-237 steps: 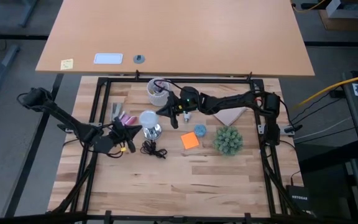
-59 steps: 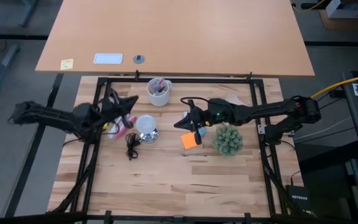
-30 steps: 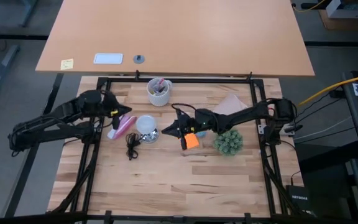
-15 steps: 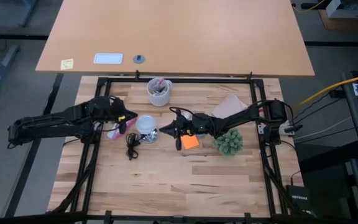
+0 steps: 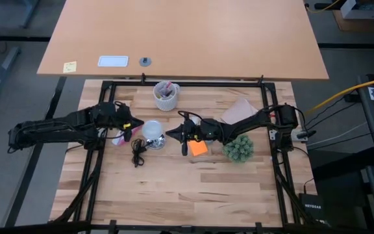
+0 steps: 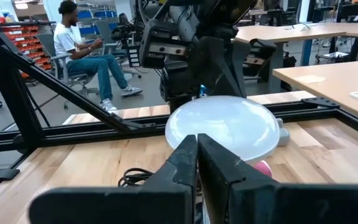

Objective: Screw lightbulb
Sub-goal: Remove the light bulb from the silver lamp

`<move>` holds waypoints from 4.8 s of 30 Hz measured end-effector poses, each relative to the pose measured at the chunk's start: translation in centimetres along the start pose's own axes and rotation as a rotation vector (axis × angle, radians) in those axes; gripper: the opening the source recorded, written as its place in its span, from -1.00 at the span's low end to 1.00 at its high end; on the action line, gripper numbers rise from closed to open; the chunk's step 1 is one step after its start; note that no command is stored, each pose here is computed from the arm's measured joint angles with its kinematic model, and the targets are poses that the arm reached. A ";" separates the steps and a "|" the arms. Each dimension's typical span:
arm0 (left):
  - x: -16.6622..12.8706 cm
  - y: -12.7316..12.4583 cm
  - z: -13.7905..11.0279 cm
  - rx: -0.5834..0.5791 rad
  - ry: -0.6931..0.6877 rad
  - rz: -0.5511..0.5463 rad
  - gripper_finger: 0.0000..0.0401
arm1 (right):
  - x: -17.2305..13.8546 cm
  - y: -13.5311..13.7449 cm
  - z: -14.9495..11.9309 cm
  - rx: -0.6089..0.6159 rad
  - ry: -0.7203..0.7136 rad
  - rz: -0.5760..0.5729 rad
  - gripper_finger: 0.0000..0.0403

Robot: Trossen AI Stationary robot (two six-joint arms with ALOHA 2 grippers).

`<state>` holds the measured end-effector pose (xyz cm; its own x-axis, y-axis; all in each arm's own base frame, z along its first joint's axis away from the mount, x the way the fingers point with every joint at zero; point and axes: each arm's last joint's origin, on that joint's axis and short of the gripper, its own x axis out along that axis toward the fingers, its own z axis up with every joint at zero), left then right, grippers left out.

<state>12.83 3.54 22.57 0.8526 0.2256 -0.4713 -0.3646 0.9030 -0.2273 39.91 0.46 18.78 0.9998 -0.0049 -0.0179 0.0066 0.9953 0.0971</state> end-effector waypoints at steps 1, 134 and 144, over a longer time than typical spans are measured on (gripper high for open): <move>0.0 0.0 0.0 0.001 0.000 -0.002 -1.00 | 0.1 0.0 0.0 0.000 0.001 0.002 -0.91; 0.9 -3.0 0.4 0.056 -0.036 0.189 -1.00 | 1.8 1.9 -0.2 -0.144 0.139 -0.063 -0.91; 0.9 -3.2 0.4 0.017 -0.036 0.162 -1.00 | 2.0 0.4 -0.4 -0.137 0.141 -0.116 -0.91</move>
<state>14.92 0.98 23.21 0.7959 0.3818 -0.4698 -0.4925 0.8597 -0.1356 41.92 0.90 18.36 0.9801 -0.1159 -0.1612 0.1092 0.9928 -0.0497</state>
